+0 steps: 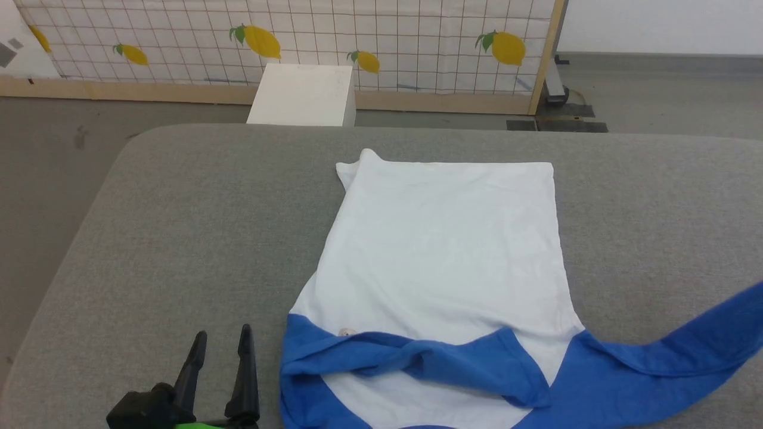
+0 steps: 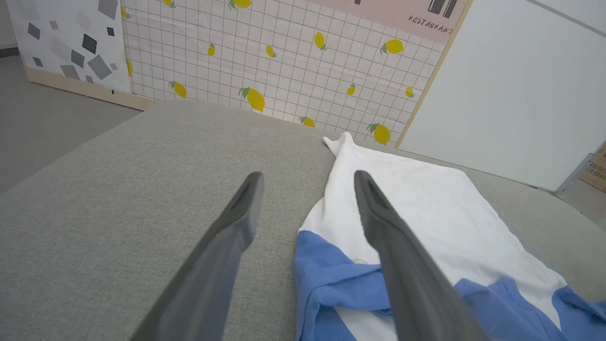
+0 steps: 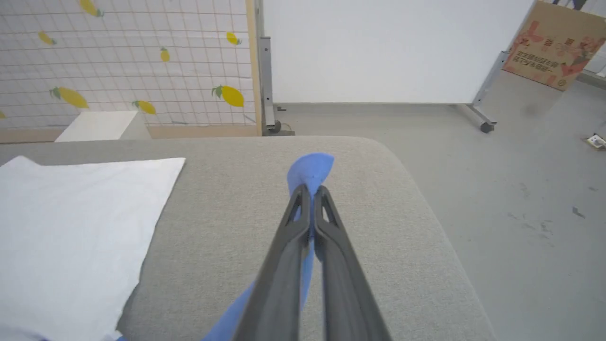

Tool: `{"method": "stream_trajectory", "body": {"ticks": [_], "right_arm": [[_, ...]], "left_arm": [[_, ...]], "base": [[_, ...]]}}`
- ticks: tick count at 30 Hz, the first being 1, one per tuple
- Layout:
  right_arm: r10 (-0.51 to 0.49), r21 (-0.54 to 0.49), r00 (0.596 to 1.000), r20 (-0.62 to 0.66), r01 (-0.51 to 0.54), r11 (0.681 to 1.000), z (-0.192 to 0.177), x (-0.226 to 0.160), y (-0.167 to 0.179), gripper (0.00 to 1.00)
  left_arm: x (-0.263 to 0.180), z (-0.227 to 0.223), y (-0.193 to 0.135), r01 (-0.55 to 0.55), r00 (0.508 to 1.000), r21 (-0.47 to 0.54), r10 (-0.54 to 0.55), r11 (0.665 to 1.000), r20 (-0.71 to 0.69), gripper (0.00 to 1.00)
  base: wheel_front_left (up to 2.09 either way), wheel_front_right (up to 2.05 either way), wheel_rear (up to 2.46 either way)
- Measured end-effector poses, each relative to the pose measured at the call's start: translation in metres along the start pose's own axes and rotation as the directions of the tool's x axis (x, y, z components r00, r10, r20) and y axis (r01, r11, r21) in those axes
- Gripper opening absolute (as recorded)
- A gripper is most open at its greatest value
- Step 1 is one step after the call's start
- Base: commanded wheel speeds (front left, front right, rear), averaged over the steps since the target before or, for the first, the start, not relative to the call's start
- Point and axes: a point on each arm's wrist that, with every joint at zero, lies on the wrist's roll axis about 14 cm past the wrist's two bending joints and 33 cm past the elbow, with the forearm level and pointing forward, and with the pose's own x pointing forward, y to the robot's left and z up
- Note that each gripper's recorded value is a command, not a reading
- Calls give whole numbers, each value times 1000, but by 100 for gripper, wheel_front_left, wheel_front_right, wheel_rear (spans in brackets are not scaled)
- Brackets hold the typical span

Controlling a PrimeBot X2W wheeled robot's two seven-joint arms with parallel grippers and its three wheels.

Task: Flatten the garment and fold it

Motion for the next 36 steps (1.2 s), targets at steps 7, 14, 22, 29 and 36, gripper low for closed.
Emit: {"method": "stream_trajectory", "body": {"ticks": [7,14,22,29,36], "right_arm": [[264,-70,964,22,-262,963,17,-5,99,0],[563,-137,826,-18,-560,817,18,-31,214,0],[807,-204,580,-116,-809,552,-1,-77,323,0],[885,-270,411,-219,-897,350,-29,-100,382,0],[889,-285,331,-317,-927,243,-69,-101,419,0]], "left_arm": [[-1,1,5,-19,1000,-1,19,1000,0,100],[-2,2,10,-41,999,0,41,999,3,100],[-5,-2,17,-72,997,0,72,997,-7,100],[-6,-4,25,-108,994,-6,108,994,-8,100],[-9,-7,32,-141,990,-14,141,990,-10,100]], "base": [[0,0,0],[0,0,0],[0,0,0],[0,0,0],[0,0,0]]}}
